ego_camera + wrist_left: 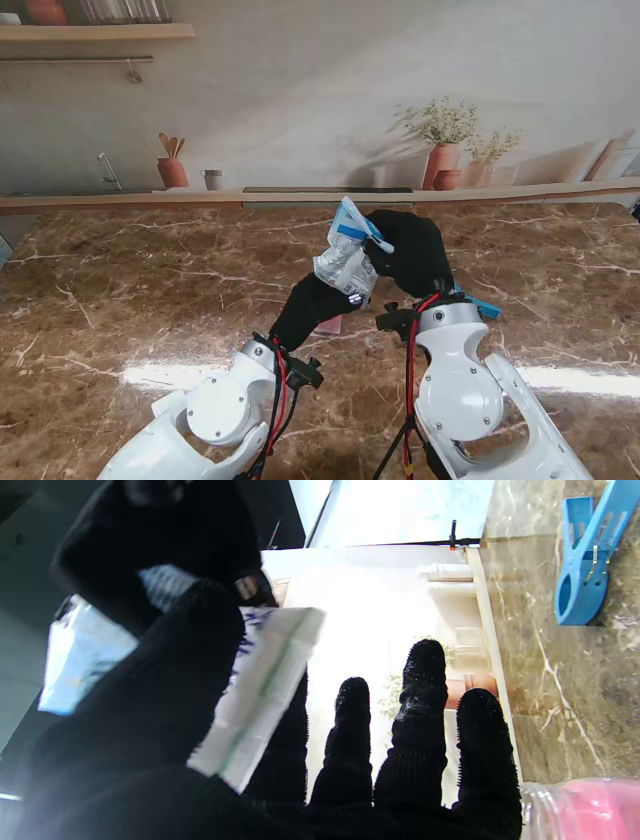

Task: Fill the seasoning bottle

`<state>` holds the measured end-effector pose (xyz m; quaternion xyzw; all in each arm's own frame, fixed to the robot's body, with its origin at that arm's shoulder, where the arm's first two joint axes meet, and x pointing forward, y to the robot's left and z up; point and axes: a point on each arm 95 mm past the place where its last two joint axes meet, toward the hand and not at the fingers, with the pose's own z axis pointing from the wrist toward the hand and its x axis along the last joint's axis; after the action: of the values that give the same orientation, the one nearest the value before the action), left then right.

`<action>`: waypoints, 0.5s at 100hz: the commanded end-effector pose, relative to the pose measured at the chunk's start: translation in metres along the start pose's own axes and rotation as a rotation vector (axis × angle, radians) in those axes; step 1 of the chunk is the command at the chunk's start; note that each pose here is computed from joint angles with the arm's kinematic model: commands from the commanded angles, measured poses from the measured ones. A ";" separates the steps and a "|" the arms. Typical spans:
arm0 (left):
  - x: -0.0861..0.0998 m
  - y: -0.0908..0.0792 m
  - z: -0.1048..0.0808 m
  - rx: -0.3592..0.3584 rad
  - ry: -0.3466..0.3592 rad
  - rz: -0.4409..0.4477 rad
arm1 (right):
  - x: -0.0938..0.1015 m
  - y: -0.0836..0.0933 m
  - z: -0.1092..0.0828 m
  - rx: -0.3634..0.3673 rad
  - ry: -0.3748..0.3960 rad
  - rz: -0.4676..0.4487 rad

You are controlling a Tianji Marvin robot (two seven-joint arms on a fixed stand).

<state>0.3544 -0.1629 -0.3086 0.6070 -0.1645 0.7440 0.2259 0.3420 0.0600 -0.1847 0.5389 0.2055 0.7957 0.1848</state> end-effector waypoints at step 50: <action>-0.010 0.021 0.003 0.079 0.045 -0.240 | -0.007 -0.013 0.001 0.031 -0.025 0.046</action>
<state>0.3501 -0.1815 -0.3191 0.6134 -0.0690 0.7316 0.2894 0.3461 0.0665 -0.1917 0.5494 0.1976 0.7954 0.1629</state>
